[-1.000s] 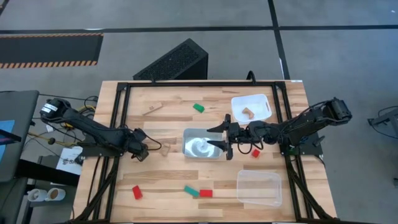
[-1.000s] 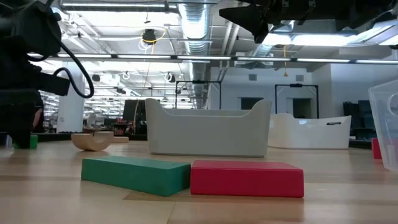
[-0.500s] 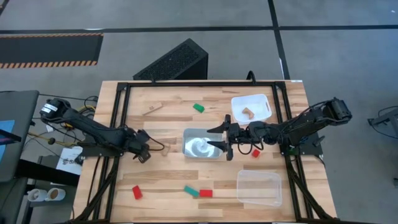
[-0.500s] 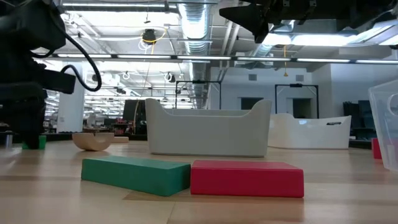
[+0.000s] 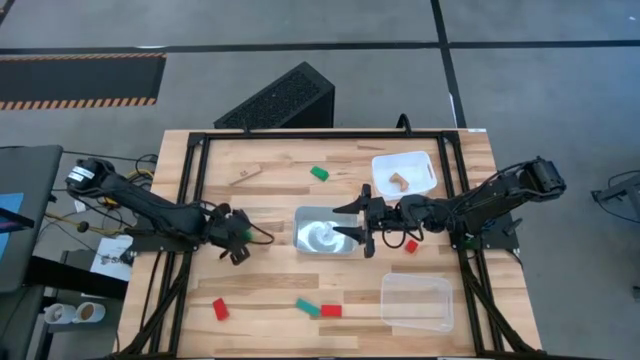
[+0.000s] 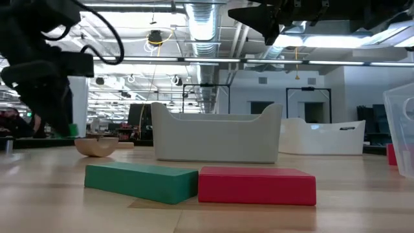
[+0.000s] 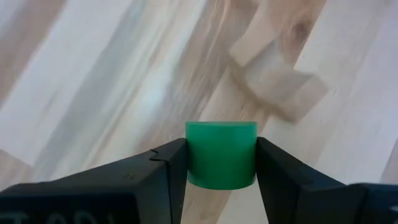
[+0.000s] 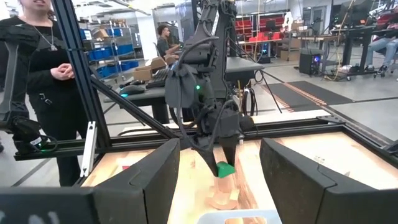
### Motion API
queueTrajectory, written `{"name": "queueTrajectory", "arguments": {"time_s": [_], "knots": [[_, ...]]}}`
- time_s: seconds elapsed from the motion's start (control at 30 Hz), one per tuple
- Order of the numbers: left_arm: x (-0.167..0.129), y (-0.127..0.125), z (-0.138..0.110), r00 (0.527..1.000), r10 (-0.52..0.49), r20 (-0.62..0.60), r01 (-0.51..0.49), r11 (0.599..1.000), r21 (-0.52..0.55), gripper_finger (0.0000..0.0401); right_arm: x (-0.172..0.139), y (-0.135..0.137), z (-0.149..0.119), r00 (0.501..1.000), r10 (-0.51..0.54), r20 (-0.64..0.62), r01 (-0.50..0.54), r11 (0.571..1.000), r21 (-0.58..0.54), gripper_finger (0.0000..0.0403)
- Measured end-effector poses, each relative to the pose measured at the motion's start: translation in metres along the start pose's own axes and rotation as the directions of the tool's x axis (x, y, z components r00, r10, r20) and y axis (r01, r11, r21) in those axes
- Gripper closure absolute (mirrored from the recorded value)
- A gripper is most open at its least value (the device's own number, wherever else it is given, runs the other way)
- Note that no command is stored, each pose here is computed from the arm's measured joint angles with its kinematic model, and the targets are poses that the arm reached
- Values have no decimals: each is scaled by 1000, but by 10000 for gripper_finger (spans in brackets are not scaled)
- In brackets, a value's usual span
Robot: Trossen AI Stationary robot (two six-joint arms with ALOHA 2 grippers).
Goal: Sort & place blocks by color
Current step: Put the middle green block into the gray bin
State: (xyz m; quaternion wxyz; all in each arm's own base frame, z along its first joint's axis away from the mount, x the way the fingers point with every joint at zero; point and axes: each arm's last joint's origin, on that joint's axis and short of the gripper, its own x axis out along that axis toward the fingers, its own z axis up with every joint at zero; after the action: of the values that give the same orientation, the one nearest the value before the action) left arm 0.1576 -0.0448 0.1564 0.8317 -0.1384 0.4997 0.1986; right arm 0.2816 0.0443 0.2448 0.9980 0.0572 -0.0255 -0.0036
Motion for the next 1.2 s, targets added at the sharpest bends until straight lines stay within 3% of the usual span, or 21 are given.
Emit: {"name": "queueTrajectory", "arguments": {"time_s": [0.3, 0.53, 0.8, 1.0, 1.2], "knots": [[-5, -4, 9, 991, 52, 125, -61, 995, 76, 277, 0, 1, 0, 1000, 2, -2, -2, 1000, 21, 158], [-11, -21, 19, 956, -54, 287, 3, 985, 173, 277, 0, 1, 0, 1000, 2, -1, -2, 999, 47, 158], [-15, -28, 26, 920, -96, 379, -5, 967, 256, 277, 0, 0, 0, 1000, -26, 1, 26, 998, 63, 158], [-25, -39, 40, 834, -189, 518, 15, 947, 322, 277, 0, 0, 0, 1000, -26, 0, 26, 998, 62, 158], [-37, -46, 54, 724, -250, 643, -36, 917, 397, 277, 2, -11, 0, 998, -63, -3, 63, 984, 169, 158]]}}
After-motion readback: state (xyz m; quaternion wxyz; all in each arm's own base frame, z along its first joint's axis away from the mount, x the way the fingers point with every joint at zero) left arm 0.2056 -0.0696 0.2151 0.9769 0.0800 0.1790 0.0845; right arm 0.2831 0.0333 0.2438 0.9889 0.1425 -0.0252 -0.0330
